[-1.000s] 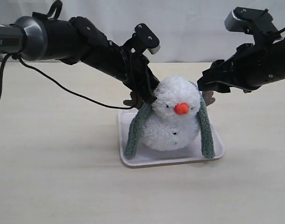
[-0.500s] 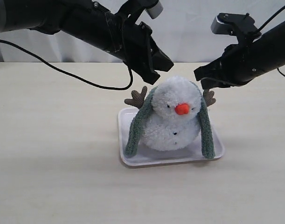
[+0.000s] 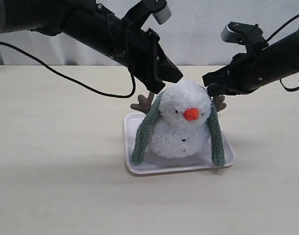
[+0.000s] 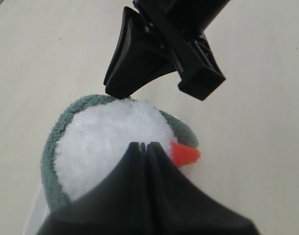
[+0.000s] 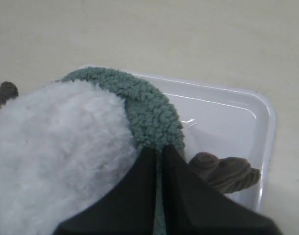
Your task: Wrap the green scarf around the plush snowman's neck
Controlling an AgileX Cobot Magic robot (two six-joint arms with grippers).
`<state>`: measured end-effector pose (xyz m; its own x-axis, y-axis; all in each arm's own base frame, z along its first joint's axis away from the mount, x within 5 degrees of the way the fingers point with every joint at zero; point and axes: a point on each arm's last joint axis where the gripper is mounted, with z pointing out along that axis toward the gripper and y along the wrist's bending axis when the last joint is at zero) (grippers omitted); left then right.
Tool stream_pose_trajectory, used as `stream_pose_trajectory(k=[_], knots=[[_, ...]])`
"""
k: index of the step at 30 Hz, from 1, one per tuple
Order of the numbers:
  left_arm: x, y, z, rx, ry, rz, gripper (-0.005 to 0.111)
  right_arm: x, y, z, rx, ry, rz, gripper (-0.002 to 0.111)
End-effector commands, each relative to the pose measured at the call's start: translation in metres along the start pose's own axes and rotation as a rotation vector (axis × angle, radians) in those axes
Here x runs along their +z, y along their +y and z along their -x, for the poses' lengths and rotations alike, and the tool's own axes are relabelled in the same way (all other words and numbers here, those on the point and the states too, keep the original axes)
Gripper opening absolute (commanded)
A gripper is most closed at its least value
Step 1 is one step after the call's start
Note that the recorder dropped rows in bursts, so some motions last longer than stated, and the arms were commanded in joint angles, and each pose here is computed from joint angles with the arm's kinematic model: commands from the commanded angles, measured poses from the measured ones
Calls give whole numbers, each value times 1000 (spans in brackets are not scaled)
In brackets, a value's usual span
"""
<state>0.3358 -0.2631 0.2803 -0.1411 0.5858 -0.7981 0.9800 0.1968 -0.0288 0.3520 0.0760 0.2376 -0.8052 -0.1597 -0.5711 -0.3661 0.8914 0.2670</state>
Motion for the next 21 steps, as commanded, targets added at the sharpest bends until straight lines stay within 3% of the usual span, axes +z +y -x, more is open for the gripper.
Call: stream_pose_trajectory(k=[1, 9, 17, 21], knots=[[-1, -4, 4, -1, -3, -18, 0, 7, -3, -2, -4, 23, 11, 4], [0, -6, 5, 1, -1, -27, 0, 25, -7, -11, 14, 99, 36, 4], [0, -6, 4, 2, 4, -22, 0, 13, -2, -7, -1, 71, 38, 4], [-1, 6, 4, 3, 1, 112, 0, -11, 7, 3, -54, 0, 32, 4]])
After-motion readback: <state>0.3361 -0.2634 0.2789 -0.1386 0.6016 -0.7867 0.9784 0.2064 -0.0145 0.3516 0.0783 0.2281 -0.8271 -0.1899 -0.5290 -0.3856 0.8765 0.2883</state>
